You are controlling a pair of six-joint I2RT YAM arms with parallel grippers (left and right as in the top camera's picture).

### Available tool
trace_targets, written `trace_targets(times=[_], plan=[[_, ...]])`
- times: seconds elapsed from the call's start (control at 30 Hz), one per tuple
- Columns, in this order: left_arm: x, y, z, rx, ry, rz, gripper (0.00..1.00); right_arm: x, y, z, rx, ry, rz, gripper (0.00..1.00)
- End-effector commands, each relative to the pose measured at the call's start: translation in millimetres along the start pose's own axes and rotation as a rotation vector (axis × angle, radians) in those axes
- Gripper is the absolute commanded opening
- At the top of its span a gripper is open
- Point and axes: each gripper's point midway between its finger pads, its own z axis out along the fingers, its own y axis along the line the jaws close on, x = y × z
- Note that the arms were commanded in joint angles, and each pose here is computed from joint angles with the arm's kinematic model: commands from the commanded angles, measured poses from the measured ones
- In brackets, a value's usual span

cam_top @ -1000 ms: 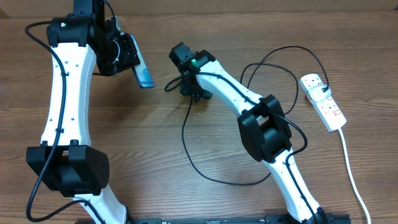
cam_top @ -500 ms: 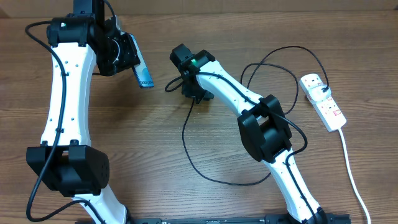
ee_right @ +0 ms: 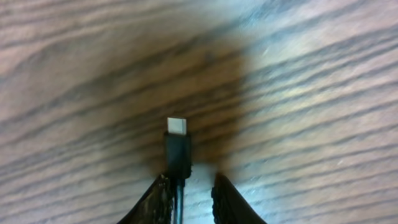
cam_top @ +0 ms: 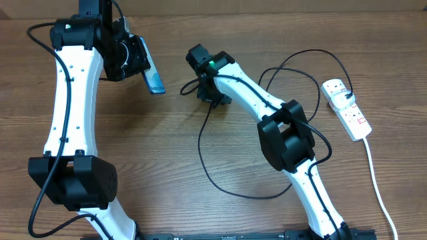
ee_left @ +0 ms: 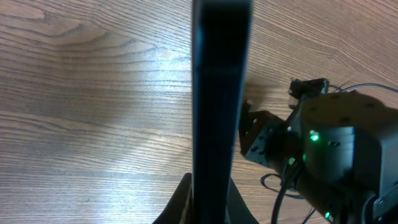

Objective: Plug charger to phone and switch on socket

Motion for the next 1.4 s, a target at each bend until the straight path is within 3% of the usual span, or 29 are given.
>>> trace_targets(times=[0.0, 0.3, 1.37], plan=[[-3.6, -4.3, -6.6, 0.012, -0.023, -0.008, 0.04, -0.6, -11.6, 20.9, 0.034, 0.024, 0.015, 0.21], [-3.5, -4.3, -6.6, 0.012, -0.023, -0.008, 0.04, -2.9, -9.2, 21.2, 0.024, 0.015, 0.013, 0.21], [-3.7, -4.8, -6.6, 0.015, -0.023, 0.0, 0.04, -4.5, -5.4, 19.4, 0.006, 0.013, -0.018, 0.04]])
